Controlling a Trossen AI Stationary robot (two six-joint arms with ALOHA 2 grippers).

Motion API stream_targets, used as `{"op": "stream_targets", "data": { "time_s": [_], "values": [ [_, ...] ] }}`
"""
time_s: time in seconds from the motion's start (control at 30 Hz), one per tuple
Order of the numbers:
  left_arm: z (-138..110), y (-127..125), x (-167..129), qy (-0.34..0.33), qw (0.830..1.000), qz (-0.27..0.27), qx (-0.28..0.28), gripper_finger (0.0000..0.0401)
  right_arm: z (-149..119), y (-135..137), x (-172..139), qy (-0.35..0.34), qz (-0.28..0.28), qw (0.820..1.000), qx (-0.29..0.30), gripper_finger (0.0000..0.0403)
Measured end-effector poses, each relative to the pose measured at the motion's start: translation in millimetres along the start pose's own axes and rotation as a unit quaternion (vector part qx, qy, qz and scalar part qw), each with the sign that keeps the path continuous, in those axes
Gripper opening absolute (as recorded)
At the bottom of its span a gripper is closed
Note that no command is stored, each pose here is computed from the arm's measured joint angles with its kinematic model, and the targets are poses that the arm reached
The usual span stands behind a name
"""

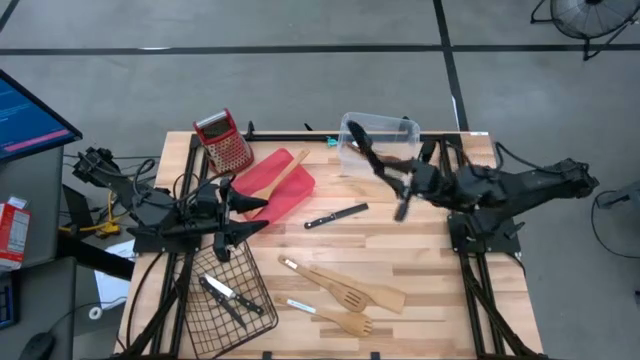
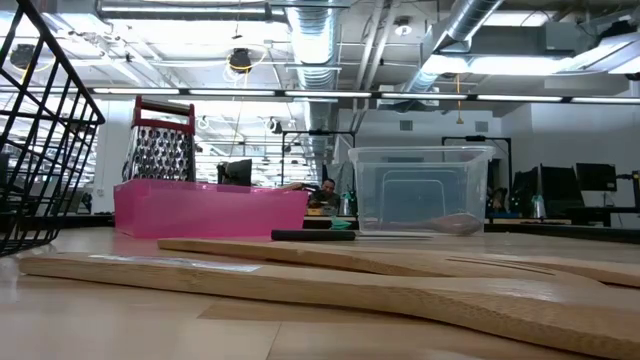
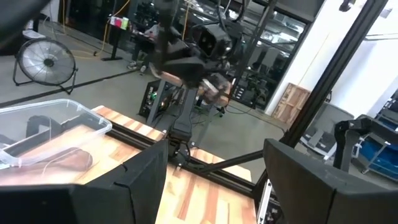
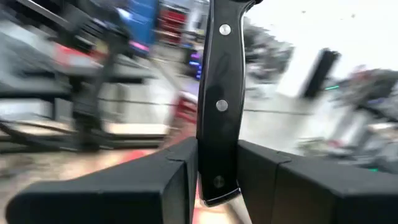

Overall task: Pick & Place Kitchen Items
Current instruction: Put the black kitchen knife into the wire basket

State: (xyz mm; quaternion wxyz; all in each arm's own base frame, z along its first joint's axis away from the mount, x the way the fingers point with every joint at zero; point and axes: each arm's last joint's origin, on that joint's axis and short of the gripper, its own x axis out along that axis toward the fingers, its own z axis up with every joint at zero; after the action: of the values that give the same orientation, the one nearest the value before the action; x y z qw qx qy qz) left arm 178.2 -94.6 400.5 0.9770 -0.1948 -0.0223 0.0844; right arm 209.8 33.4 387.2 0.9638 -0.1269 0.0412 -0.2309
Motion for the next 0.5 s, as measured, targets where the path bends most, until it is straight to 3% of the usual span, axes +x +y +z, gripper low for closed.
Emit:
{"op": "stream_targets", "data": {
  "time_s": [0.27,0.5],
  "values": [
    [3.2,0.4,-0.1,-0.021,0.999,0.020,-0.023,0.0245,-1.5,-4.3,30.2,-0.011,-0.069,0.992,-0.103,0.0082],
    [4.0,0.8,-0.2,-0.027,0.999,0.029,-0.022,0.0245,-3.2,-4.0,39.3,-0.022,-0.058,0.993,-0.104,0.0082]
  ]
}}
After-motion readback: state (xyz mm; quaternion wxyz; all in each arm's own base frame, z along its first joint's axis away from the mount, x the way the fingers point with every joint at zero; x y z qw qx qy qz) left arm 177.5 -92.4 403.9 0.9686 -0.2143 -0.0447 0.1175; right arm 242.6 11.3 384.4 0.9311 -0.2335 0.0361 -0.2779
